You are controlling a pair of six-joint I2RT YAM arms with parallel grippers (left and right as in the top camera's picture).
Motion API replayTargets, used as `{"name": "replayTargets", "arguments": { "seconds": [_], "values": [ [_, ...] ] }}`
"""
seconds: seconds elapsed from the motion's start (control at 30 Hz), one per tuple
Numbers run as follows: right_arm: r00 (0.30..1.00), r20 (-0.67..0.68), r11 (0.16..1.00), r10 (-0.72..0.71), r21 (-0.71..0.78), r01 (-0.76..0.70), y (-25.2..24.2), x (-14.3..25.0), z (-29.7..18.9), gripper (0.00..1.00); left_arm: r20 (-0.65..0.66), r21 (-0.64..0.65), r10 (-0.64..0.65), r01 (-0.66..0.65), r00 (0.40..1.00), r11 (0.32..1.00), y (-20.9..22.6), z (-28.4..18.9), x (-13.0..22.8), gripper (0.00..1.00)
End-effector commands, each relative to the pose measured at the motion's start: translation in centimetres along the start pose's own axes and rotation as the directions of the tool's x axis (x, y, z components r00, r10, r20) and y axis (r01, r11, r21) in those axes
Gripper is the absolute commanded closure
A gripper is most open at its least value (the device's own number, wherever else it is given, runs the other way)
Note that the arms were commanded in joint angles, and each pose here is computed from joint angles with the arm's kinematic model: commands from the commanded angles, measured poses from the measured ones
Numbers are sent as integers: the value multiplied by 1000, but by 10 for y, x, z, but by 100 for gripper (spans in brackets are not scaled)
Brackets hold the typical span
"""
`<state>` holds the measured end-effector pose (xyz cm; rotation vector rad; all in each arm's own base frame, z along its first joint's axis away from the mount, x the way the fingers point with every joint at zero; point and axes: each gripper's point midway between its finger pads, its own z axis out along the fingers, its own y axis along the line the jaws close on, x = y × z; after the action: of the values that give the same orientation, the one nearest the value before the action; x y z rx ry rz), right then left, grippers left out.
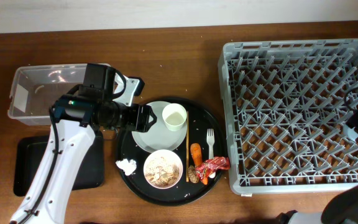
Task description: Sort waste into correct bins and load items into the dishwasher rack
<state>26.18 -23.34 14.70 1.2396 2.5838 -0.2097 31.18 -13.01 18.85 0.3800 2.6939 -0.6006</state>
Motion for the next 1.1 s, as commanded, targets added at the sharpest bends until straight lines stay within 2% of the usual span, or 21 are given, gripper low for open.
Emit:
{"name": "replayTargets", "arguments": {
  "seconds": [0.0, 0.1, 0.13, 0.17, 0.2, 0.27, 0.63, 0.87, 0.97, 1.07],
  "values": [
    [1000, -12, 999, 23, 23, -22, -3, -6, 9, 80, 1, -8, 17, -17, 1000, 1000, 2, 0, -1, 19],
    [999, -25, 999, 22, 28, -21, -3, -6, 15, 78, 1, -8, 17, -17, 1000, 1000, 2, 0, -1, 19],
    [999, -31, 999, 22, 29, -21, -3, -5, 17, 69, 1, -8, 17, -17, 1000, 1000, 2, 0, -1, 19],
    [999, -34, 999, 21, 29, -20, -3, -5, 18, 48, 1, -8, 17, -17, 1000, 1000, 2, 0, -1, 19],
    [999, -33, 999, 21, 28, -21, -3, -6, 19, 35, 1, -8, 17, -17, 1000, 1000, 2, 0, -1, 19],
    [999, -23, 999, 22, 23, -22, -2, -8, 19, 23, 1, -8, 17, -17, 1000, 1000, 2, 0, -1, 19],
    [1000, -8, 998, 30, -53, -31, 12, -14, 14, 19, 2, -8, 17, -17, 1000, 1000, 2, 0, -1, 19],
    [1000, -14, 975, -8, -222, 5, 39, -9, -19, 19, 2, -8, 17, -17, 1000, 1000, 2, 0, -1, 18],
    [991, 53, 914, -125, -383, 136, 70, -6, -54, 19, 2, -8, 17, -17, 1000, 1000, 2, 0, -1, 15],
    [915, 208, 728, -345, -557, 401, 120, 16, -104, 19, 2, -8, 17, -17, 1000, 1000, 2, 0, -1, 14]
  ]
}}
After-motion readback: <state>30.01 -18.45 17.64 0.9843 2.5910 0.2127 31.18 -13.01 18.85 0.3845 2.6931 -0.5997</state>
